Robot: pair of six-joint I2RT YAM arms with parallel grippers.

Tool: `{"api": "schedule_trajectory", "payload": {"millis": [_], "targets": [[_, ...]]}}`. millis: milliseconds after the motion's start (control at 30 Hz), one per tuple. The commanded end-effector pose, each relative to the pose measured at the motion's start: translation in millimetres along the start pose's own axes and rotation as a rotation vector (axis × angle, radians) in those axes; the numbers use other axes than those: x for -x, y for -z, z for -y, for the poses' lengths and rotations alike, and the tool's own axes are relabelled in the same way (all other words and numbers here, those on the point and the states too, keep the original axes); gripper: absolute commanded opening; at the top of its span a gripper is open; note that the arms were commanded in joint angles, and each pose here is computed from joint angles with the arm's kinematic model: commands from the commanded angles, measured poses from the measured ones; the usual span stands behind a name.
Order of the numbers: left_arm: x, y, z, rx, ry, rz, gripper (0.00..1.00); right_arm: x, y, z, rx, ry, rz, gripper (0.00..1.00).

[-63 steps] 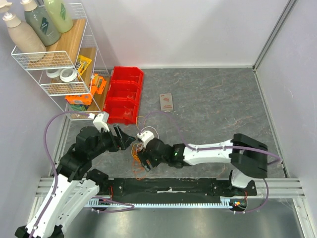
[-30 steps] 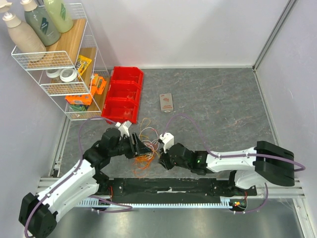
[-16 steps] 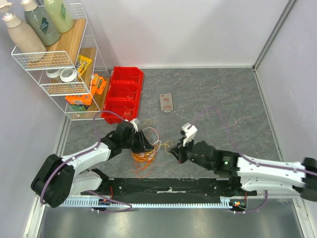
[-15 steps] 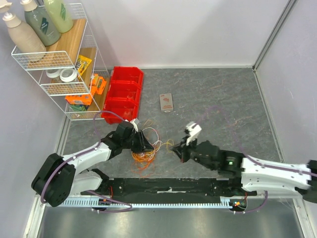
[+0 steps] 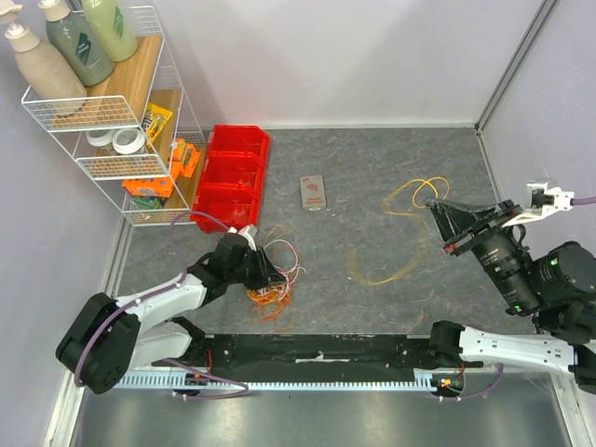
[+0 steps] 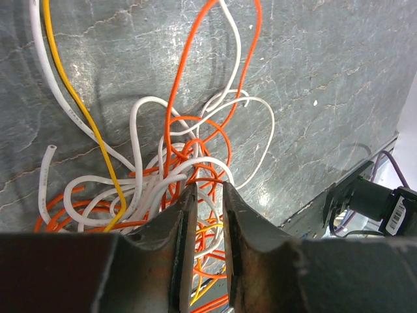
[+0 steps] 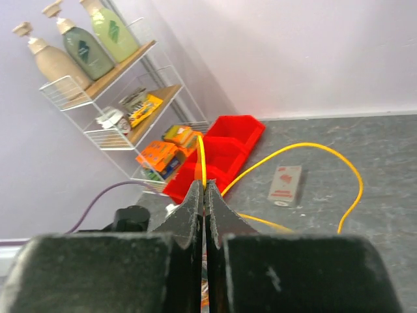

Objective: Untangle the cables

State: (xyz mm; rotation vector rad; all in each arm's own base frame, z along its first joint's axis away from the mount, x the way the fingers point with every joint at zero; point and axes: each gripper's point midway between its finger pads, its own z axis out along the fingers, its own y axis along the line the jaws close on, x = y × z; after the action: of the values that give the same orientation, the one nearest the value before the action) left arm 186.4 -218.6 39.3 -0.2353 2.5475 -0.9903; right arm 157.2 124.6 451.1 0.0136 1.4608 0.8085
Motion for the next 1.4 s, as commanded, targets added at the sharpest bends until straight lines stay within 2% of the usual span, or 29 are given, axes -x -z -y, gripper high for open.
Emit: {"api": "schedule_trajectory", "payload": {"millis": [0, 133, 233, 367, 433, 500, 600, 667, 733, 900, 1067, 1200, 1267, 1367], "targets": [[8.5, 7.0, -1.8, 0.006, -0.07, 0.064, 0.29, -12.0, -8.7, 16.9, -0.119, 0.19, -0.067, 0.0], [12.2, 17.1, 3.2, -0.006, -0.097, 0.088, 0.29, 10.6, -4.7, 13.1, -0.099, 0.165, -0.019, 0.0], [14.9, 29.7, 26.3, -0.095, -0.145, 0.094, 0.35, -2.1, -8.3, 14.1, -0.101, 0.189, -0.035, 0.0], [19.8, 65.4, 90.3, -0.374, -0.265, 0.127, 0.55, -65.9, -19.8, 20.9, -0.125, 0.259, -0.149, 0.0], [20.9, 90.6, 121.2, -0.497, -0.327, 0.144, 0.56, -101.0, -23.4, 16.2, -0.085, 0.264, -0.22, 0.0], [21.0, 117.3, 148.7, -0.6, -0.397, 0.155, 0.57, -139.3, -25.5, -9.2, 0.067, 0.263, -0.315, 0.0], [17.5, 145.4, 175.8, -0.698, -0.47, 0.153, 0.69, -179.9, -25.6, -42.8, 0.235, 0.206, -0.409, 0.0], [14.5, 158.4, 187.9, -0.743, -0.502, 0.148, 0.77, -199.2, -26.8, -54.5, 0.286, 0.187, -0.451, 0.0], [12.3, 161.6, 190.2, -0.745, -0.498, 0.142, 0.8, -215.5, -28.9, -57.9, 0.296, 0.181, -0.489, 0.0], [0.6, 154.6, 186.4, -0.777, -0.448, 0.09, 0.83, -240.7, -28.0, -69.4, 0.354, 0.155, -0.543, 0.0], [-26.9, 144.7, 188.7, -0.854, -0.526, -0.002, 0.83, -246.3, -21.4, -77.4, 0.422, 0.137, -0.556, 0.0], [-39.7, 126.1, 186.1, -0.776, -0.629, -0.009, 0.74, -249.5, -10.0, -87.6, 0.51, 0.144, -0.592, 0.0], [-36.6, 118.6, 183.9, -0.714, -0.655, 0.004, 0.64, -248.5, -5.5, -87.6, 0.529, 0.151, -0.598, 0.0], [-34.8, 124.5, 189.3, -0.723, -0.71, 0.027, 0.58, -243.4, -0.1, -78.8, 0.515, 0.154, -0.586, 0.0]]}}
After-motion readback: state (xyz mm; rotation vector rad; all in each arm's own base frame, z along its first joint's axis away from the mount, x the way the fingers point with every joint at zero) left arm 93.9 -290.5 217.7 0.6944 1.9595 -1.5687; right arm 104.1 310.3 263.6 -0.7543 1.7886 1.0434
